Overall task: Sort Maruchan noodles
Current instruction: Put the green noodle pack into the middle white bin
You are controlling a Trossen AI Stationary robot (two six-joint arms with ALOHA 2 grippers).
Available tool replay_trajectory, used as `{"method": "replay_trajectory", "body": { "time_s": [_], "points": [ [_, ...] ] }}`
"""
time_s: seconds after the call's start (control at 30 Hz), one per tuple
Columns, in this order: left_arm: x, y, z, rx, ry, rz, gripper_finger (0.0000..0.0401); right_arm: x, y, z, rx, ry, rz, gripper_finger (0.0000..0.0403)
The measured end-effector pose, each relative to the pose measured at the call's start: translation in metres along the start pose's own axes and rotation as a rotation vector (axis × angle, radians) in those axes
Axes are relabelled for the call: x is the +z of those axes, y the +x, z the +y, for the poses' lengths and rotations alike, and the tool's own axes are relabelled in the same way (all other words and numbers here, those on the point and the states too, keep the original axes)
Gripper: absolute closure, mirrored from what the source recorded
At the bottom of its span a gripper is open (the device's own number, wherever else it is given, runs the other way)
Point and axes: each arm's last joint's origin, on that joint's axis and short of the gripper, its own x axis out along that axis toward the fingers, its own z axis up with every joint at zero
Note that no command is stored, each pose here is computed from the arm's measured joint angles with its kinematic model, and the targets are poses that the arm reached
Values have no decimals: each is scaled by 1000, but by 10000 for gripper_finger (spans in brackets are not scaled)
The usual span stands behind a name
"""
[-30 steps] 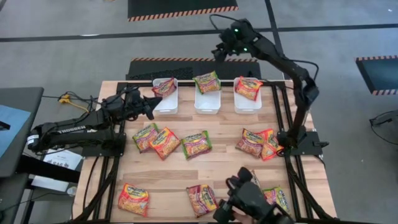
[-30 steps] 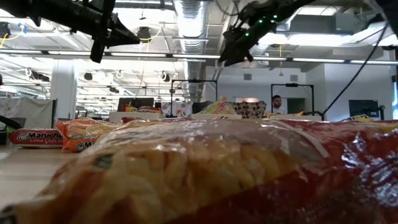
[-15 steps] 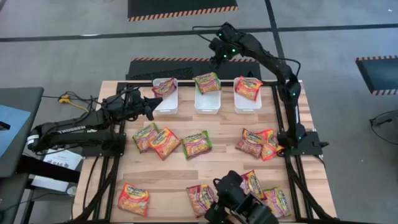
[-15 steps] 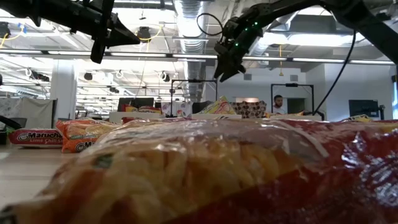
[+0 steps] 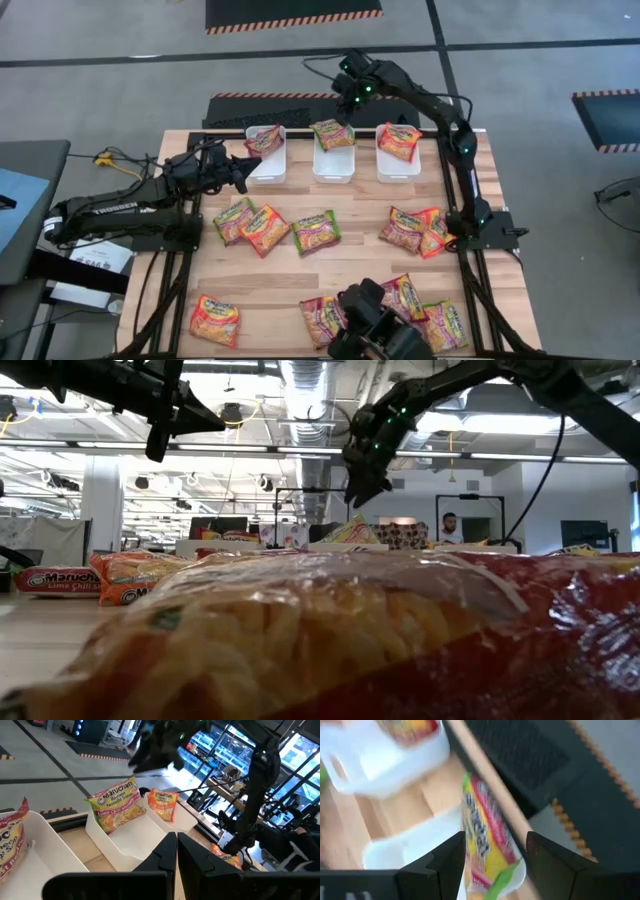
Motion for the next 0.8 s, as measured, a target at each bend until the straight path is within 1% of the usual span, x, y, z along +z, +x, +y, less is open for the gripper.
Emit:
{"method": "replay_trajectory", "body": {
  "time_s": [0.07,0.13,0.2,0.33,0.43,0.53,0.8],
  "points": [
    [0,0,0,0,0,1,401,-1,8,0,-34,-14,17,168],
    [0,0,0,0,0,0,401,-1,9,-2,-47,-13,20,168],
    [0,0,0,0,0,0,401,1,12,-1,-46,-18,1,168],
    [0,0,0,0,0,0,401,-2,20,-4,-42,-11,35,168],
    [0,0,0,1,0,0,401,-8,26,-5,-25,1,85,168],
    [0,0,0,2,1,4,401,-8,32,-2,-26,-4,93,168],
    [-4,0,2,23,10,36,401,-9,31,-1,-24,-2,108,171]
  ]
}}
